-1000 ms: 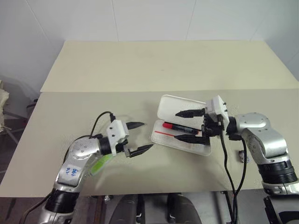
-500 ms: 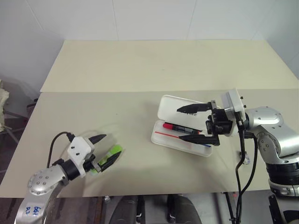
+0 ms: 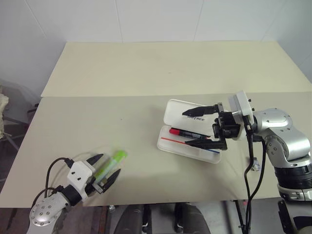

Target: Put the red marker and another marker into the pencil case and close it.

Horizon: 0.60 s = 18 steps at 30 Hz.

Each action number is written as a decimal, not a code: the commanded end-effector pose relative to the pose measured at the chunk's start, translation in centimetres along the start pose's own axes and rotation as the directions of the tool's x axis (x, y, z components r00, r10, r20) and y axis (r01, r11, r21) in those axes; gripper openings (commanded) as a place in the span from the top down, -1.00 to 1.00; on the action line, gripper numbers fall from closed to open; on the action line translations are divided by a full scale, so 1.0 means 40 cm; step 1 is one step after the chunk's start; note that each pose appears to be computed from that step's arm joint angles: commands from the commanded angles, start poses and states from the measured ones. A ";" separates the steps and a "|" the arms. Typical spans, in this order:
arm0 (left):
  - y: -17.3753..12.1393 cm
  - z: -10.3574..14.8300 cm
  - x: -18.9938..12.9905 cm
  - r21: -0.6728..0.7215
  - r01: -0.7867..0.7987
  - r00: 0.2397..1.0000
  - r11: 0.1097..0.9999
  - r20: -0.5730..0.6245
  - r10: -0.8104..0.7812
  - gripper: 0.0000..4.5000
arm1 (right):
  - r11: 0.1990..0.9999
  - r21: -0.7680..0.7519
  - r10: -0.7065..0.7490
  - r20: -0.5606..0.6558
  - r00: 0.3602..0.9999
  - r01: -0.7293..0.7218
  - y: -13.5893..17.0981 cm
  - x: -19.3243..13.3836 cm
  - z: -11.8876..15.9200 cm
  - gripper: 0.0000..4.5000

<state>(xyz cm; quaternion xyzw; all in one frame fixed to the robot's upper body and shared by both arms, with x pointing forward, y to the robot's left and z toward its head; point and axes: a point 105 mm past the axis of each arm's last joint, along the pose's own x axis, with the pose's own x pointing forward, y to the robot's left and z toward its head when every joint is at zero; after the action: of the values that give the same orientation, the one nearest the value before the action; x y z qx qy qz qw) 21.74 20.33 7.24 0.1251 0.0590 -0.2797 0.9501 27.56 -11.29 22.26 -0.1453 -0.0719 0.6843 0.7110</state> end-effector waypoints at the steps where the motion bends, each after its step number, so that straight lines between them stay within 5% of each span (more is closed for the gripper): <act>1: 0.002 -0.034 0.006 -0.038 -0.012 0.999 0.999 -0.034 0.011 -0.60 | 0.998 -0.058 0.012 0.008 1.000 -0.011 0.005 -0.004 0.026 -1.00; 9: -0.010 -0.024 0.036 -0.023 0.014 1.000 1.000 -0.014 -0.014 0.50 | 0.998 -0.070 -0.005 0.001 1.000 0.005 0.008 -0.017 0.026 -1.00; 18: 0.016 0.093 0.065 -0.004 0.019 0.988 1.000 0.154 -0.018 0.50 | 0.998 -0.062 -0.018 -0.001 1.000 0.017 0.010 -0.014 0.010 -1.00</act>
<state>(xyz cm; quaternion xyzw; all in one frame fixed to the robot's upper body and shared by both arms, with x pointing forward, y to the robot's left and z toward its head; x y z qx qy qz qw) 24.41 18.80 8.81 0.1033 0.0178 -0.2932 0.9503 27.38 -11.74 21.63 -0.1529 -0.0719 0.6787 0.7147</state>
